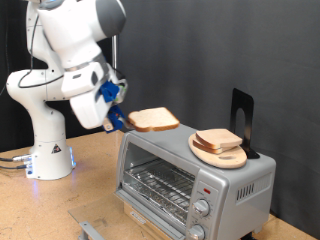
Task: Make a piece of toast with the oven
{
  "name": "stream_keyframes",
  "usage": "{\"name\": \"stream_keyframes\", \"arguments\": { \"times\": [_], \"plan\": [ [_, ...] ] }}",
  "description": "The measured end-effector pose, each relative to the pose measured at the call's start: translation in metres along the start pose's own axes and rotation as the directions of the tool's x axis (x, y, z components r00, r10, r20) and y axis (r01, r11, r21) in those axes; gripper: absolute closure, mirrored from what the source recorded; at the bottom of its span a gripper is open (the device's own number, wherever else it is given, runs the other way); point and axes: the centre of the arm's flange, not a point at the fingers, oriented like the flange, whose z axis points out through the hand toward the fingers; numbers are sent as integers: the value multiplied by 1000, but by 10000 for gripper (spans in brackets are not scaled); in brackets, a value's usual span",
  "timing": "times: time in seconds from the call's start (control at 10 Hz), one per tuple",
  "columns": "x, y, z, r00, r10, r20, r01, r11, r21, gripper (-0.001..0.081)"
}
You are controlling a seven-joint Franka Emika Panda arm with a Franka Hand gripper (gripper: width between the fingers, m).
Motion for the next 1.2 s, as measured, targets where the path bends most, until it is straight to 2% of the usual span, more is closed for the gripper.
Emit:
{"name": "stream_keyframes", "arguments": {
  "times": [0.3, 0.5, 0.6, 0.9, 1.2],
  "plan": [
    [-18, 37, -19, 1000, 6, -17, -6, 1000, 7, 413],
    [-27, 44, -21, 1000, 6, 17, -6, 1000, -2, 413],
    [-27, 44, -21, 1000, 8, 14, -8, 1000, 1, 413],
    [-32, 59, -11, 1000, -21, 0, 21, 1000, 0, 413],
    [-35, 95, 13, 1000, -5, -1, 5, 998, -60, 413]
  ]
}}
